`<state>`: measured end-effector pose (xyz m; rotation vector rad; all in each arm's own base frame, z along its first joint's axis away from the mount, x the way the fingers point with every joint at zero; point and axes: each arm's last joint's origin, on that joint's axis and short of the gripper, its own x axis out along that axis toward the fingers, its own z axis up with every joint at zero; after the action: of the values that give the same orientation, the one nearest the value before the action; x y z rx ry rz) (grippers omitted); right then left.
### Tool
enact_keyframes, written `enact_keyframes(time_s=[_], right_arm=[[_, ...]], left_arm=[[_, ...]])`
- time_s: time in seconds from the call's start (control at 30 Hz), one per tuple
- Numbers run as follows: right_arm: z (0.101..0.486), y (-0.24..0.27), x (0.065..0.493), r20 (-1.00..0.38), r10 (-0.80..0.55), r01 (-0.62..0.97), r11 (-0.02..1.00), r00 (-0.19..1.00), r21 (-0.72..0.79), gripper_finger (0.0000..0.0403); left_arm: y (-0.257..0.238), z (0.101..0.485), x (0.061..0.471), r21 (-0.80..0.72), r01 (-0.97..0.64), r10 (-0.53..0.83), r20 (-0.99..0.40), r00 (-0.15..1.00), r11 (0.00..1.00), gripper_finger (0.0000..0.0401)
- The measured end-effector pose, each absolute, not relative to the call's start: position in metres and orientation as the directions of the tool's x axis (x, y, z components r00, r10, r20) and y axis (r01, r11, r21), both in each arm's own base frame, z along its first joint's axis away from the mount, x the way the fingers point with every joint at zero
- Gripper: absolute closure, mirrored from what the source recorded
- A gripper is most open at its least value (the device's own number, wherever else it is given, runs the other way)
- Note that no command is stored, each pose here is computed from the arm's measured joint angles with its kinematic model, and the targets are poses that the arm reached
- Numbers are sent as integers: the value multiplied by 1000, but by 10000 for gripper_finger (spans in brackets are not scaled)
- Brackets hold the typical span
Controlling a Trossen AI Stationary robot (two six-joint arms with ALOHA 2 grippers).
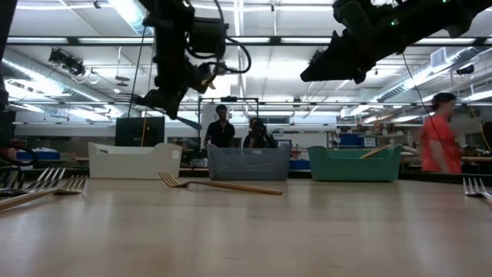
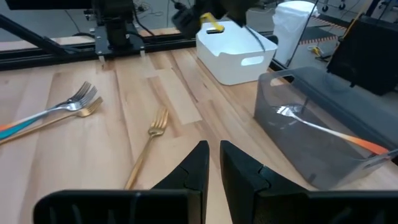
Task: Sort silverware by color (type)
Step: Put the blue fork into the white bin
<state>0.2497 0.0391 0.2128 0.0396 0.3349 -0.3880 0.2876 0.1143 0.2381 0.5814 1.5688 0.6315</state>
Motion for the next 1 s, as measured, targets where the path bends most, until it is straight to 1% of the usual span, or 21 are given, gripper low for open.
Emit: enact_keyframes(time_s=[0.17,0.37,0.6,0.83,1.0], right_arm=[[213,45,249,-328,-343,361,933,880,-9,353],[213,48,248,-325,-333,357,934,885,17,353],[213,53,247,-326,-315,344,939,891,32,353],[212,59,245,-337,-297,327,944,893,33,353],[208,63,242,-357,-333,367,930,872,30,353]], left_arm=[[132,235,263,696,-75,695,-718,-38,714,386],[156,234,242,659,-211,683,-728,63,722,386],[184,232,225,575,-331,635,-765,106,748,386],[200,232,213,492,-444,600,-788,138,749,386],[206,231,206,455,-476,574,-808,135,753,386]])
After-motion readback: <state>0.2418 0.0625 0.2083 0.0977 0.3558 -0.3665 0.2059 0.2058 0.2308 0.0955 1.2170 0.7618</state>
